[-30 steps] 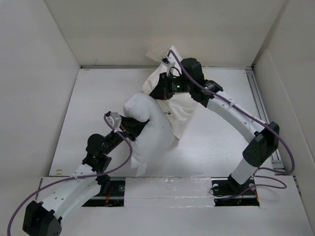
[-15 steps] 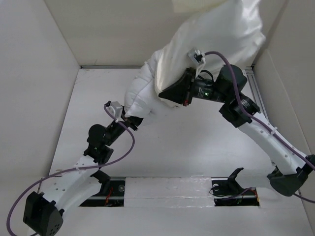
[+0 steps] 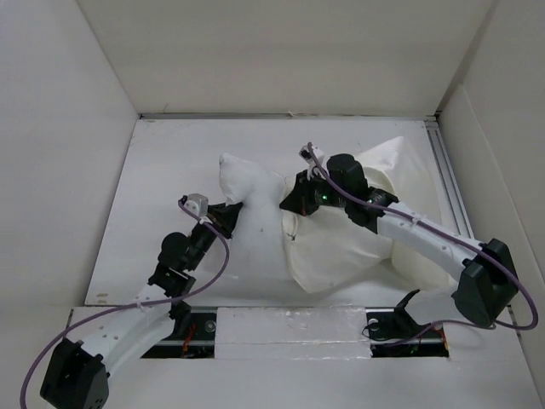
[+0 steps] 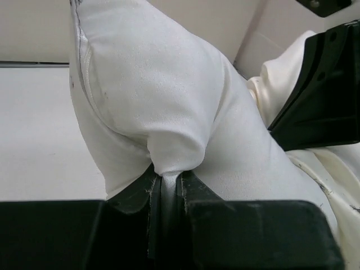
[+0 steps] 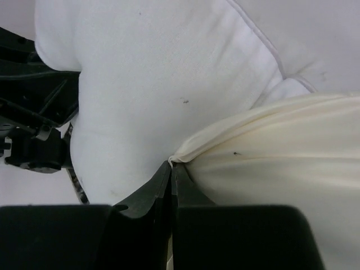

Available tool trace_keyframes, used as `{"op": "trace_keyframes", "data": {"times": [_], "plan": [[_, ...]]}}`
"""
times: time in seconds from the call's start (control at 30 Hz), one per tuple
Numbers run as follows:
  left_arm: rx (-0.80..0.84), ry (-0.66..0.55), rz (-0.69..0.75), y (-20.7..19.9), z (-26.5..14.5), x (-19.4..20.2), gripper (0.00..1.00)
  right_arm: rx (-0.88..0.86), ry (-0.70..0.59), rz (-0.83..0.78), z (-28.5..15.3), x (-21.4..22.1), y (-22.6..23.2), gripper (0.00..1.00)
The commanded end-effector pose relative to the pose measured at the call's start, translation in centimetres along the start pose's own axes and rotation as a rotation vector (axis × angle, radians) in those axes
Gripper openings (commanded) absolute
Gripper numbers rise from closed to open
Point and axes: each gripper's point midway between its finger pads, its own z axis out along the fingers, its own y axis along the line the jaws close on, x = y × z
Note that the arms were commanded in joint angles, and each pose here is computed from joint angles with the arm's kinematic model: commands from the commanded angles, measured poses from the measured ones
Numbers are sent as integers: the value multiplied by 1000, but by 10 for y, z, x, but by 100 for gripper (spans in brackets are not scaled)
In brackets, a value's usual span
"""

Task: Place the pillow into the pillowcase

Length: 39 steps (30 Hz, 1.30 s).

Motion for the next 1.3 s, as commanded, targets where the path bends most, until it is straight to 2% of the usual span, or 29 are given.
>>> {"op": "trace_keyframes", "data": {"times": [0.0, 0.03, 0.07, 0.23, 0.27, 0.3, 0.33, 0.37, 0.43, 0.47, 0.53, 0.57, 0.6, 0.63, 0.7, 0.73, 0.8, 0.93, 0.97, 1.07, 1.1, 1.13, 1.17, 1.2, 1.23, 1.27], "plan": [[-7, -188, -24, -4, -3, -44, 0, -183, -16, -113, -2, -2, 46, 7], [-18, -183, -25, -1, -4, -40, 0, -208, -4, -127, -2, 2, 52, 10], [-21, -174, -25, -1, -4, -38, 0, -214, -17, -134, -3, -4, 56, 20], [-45, -173, -36, 2, 2, -43, 0, -199, -58, -190, -25, -33, 76, 32], [-50, -191, -37, 1, 3, -51, 0, -165, -67, -200, -27, -40, 74, 43], [-65, -206, -48, 2, 6, -58, 0, -145, -99, -224, -33, -62, 81, 85], [-77, -199, -48, 4, 9, -59, 0, -98, -89, -248, -32, -68, 75, 98], [-73, -212, -49, 2, 10, -65, 0, 15, -63, -241, -39, -69, 59, 100], [-69, -224, -49, -1, 13, -73, 0, 152, -152, -231, -59, -105, 51, 100], [-65, -235, -50, -2, 14, -78, 0, 251, -148, -204, -68, -107, 37, 100], [-60, -248, -50, -4, 12, -83, 0, 494, -251, -156, -96, -135, 1, 100], [-49, -278, -51, -7, 10, -91, 0, 561, -282, -133, -108, -140, -6, 100], [-49, -279, -51, -6, 10, -89, 0, 727, -306, -105, -129, -142, -32, 100], [-47, -284, -52, -6, 7, -89, 0, 803, -314, -82, -140, -146, -46, 100], [-27, -313, -51, -11, 3, -98, 0, 960, -256, -54, -149, -130, -77, 100], [-27, -313, -51, -11, 3, -98, 0, 1076, -269, -29, -166, -130, -97, 100], [-15, -319, -50, -13, 3, -99, 0, 1098, -228, 4, -169, -117, -113, 100], [22, -302, -44, -19, 6, -95, 0, 868, -129, -32, -121, -100, -112, 100], [41, -286, -41, -22, 8, -91, 0, 760, -80, -33, -101, -93, -103, 100], [76, -269, -57, -29, 14, -89, 0, 660, 44, -38, -54, -72, -108, 100], [91, -276, -65, -32, 16, -93, 0, 633, 66, -54, -45, -73, -103, 96], [87, -265, -65, -32, 21, -92, 0, 584, 101, -58, -33, -67, -98, 84], [84, -258, -65, -32, 25, -92, 0, 545, 110, -54, -16, -67, -100, 65], [78, -241, -66, -31, 30, -91, 0, 467, 115, -64, -6, -70, -89, 37], [51, -226, -69, -28, 44, -95, 0, 432, 75, -77, -1, -86, -82, 0], [26, -193, -71, -24, 51, -91, 0, 404, 48, -75, 8, -95, -78, 0]]}}
